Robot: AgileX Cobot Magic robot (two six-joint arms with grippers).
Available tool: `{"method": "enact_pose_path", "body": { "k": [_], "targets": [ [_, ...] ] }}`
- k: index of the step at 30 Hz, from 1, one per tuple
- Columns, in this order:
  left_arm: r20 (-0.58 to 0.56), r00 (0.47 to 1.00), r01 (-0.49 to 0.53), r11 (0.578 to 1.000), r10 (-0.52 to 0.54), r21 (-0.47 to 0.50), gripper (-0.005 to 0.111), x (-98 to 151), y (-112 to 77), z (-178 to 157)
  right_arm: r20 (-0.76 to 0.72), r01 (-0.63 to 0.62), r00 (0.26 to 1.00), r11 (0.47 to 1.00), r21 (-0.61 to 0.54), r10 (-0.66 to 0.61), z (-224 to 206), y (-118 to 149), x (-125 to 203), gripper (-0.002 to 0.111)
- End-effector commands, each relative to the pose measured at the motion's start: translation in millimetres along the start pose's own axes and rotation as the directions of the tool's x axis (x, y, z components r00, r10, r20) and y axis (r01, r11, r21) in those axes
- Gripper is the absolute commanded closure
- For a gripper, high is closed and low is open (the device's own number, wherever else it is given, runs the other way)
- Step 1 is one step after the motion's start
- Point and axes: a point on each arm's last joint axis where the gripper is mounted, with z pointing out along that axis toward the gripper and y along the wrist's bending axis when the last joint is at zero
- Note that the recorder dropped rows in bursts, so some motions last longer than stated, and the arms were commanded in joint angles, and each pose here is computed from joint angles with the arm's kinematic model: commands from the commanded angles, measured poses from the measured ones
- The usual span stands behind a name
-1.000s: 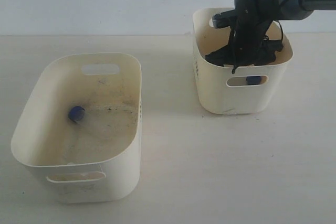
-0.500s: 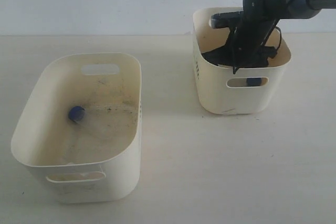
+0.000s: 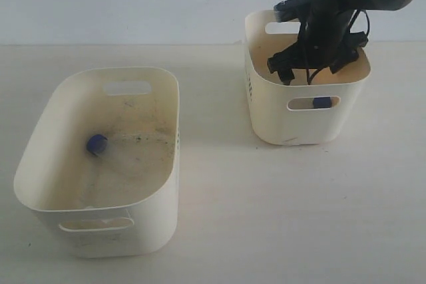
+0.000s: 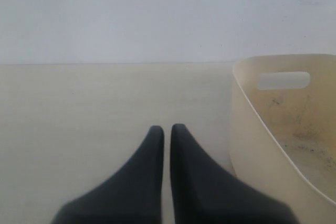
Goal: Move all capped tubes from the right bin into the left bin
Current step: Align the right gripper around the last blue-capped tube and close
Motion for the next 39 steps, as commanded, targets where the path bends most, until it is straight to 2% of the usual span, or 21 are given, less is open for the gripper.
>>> {"method": "enact_pose_path", "body": {
  "k": [1, 7, 12, 20, 26, 39],
  "targets": [
    [0.022, 1.0, 0.004, 1.0, -0.004, 0.0, 0.103, -2.6, 0.0, -0.6, -0.084, -0.05, 0.995, 0.999, -0.007, 0.05, 15.5, -5.7, 11.0, 0.02],
    [0.022, 1.0, 0.004, 1.0, -0.004, 0.0, 0.103, -2.6, 0.0, -0.6, 0.028, -0.015, 0.999, 1.0, -0.006, 0.015, -25.8, 7.9, -15.1, 0.02],
    [0.022, 1.0, 0.004, 1.0, -0.004, 0.0, 0.103, -2.6, 0.0, -0.6, 0.047, -0.006, 0.999, 1.0, -0.012, 0.006, -33.1, 15.5, -20.3, 0.02],
    [0.022, 1.0, 0.004, 1.0, -0.004, 0.0, 0.103, -2.6, 0.0, -0.6, 0.033, -0.027, 0.999, 0.999, -0.039, 0.028, -32.0, 18.1, -19.0, 0.02],
    [0.022, 1.0, 0.004, 1.0, -0.004, 0.0, 0.103, -2.6, 0.0, -0.6, -0.016, -0.054, 0.998, 0.993, -0.103, 0.053, -16.6, 27.5, -14.0, 0.02],
    [0.022, 1.0, 0.004, 1.0, -0.004, 0.0, 0.103, -2.6, 0.0, -0.6, -0.09, 0.009, 0.996, 1.0, -0.026, -0.011, 11.4, 26.2, -3.7, 0.02]
  ]
}}
